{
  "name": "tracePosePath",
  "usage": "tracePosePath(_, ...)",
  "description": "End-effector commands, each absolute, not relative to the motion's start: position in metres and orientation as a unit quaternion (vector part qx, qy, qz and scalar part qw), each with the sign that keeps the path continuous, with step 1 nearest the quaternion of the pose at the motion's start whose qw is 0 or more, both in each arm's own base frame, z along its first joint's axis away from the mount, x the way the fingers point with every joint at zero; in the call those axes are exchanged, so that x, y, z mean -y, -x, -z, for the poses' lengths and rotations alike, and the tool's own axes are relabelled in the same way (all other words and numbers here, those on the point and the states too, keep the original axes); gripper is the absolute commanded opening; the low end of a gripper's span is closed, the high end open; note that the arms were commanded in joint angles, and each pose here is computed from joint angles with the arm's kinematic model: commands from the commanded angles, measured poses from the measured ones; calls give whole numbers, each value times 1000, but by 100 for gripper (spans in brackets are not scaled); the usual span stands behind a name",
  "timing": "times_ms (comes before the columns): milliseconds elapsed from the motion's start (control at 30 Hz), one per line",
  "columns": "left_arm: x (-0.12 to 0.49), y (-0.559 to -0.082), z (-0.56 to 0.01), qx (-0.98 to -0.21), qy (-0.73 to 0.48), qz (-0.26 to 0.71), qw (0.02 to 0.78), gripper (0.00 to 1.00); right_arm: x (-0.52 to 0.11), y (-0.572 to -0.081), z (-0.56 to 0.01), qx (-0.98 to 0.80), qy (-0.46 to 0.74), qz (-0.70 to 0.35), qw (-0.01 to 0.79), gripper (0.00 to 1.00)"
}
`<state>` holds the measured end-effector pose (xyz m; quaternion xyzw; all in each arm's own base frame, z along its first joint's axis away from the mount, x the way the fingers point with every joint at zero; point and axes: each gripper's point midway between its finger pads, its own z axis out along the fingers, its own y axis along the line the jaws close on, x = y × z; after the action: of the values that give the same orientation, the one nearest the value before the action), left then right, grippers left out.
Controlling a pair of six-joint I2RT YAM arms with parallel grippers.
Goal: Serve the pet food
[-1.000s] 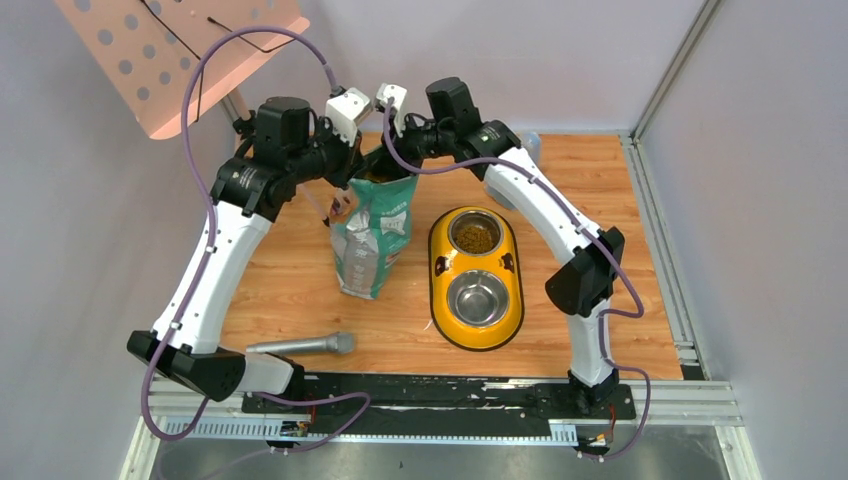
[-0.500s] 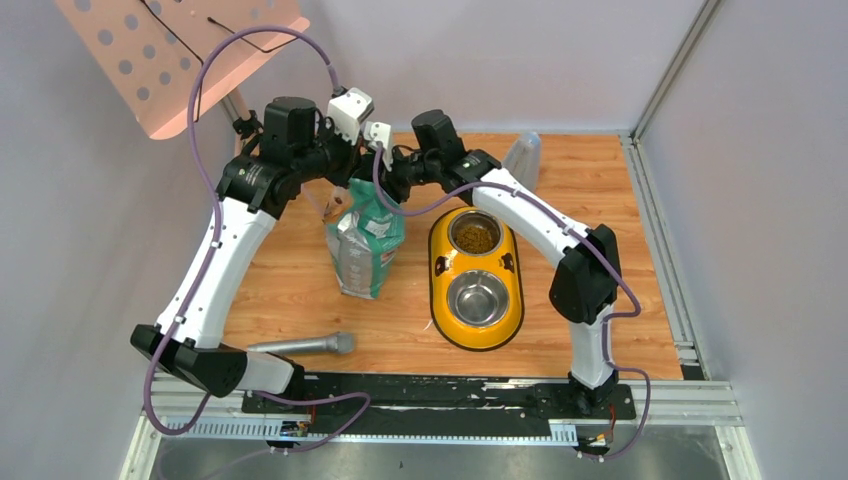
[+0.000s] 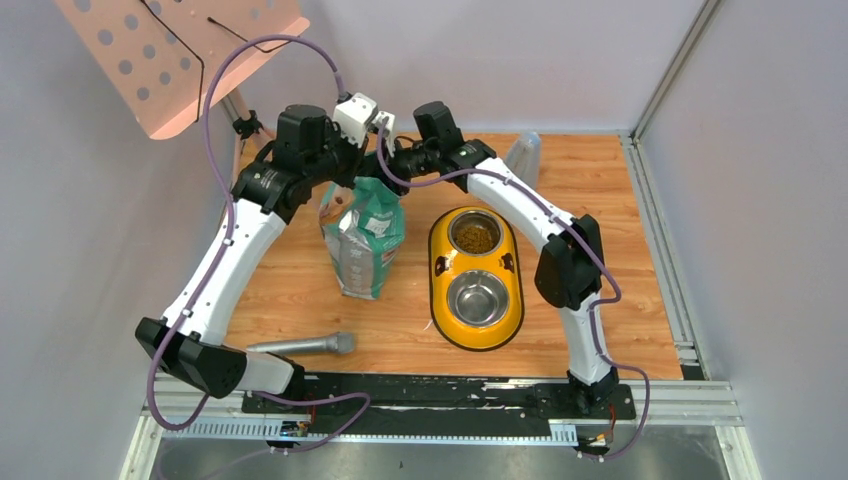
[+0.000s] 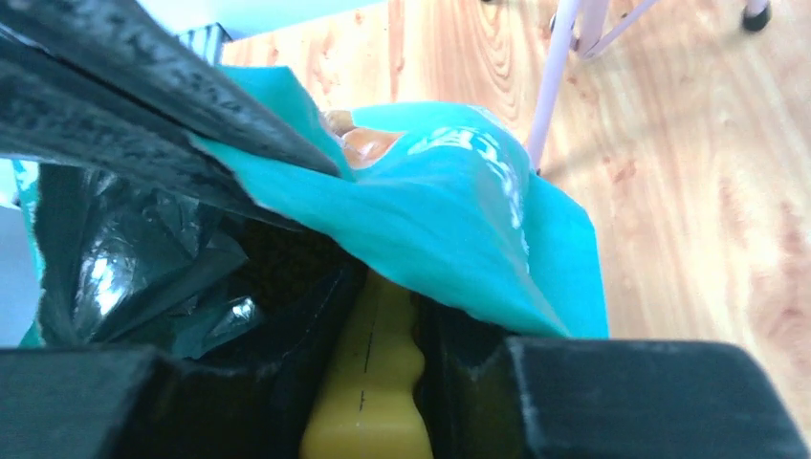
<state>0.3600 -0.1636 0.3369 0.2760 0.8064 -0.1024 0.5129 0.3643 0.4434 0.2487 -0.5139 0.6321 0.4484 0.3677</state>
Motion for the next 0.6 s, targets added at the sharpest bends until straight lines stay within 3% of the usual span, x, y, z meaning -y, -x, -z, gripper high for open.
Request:
tracePosePath(0, 141, -354, -339, -813, -261, 60, 517, 0, -406, -313, -200, -776, 328, -533, 78, 0)
tracePosePath(267, 140, -358, -355, -794, -279, 47, 538, 0, -393, -345, -314, -741, 284, -582, 179, 0)
tracePosePath(567, 147, -350, -385, -773, -294, 67, 558, 0, -383, -368, -362, -740, 245, -571, 258, 0)
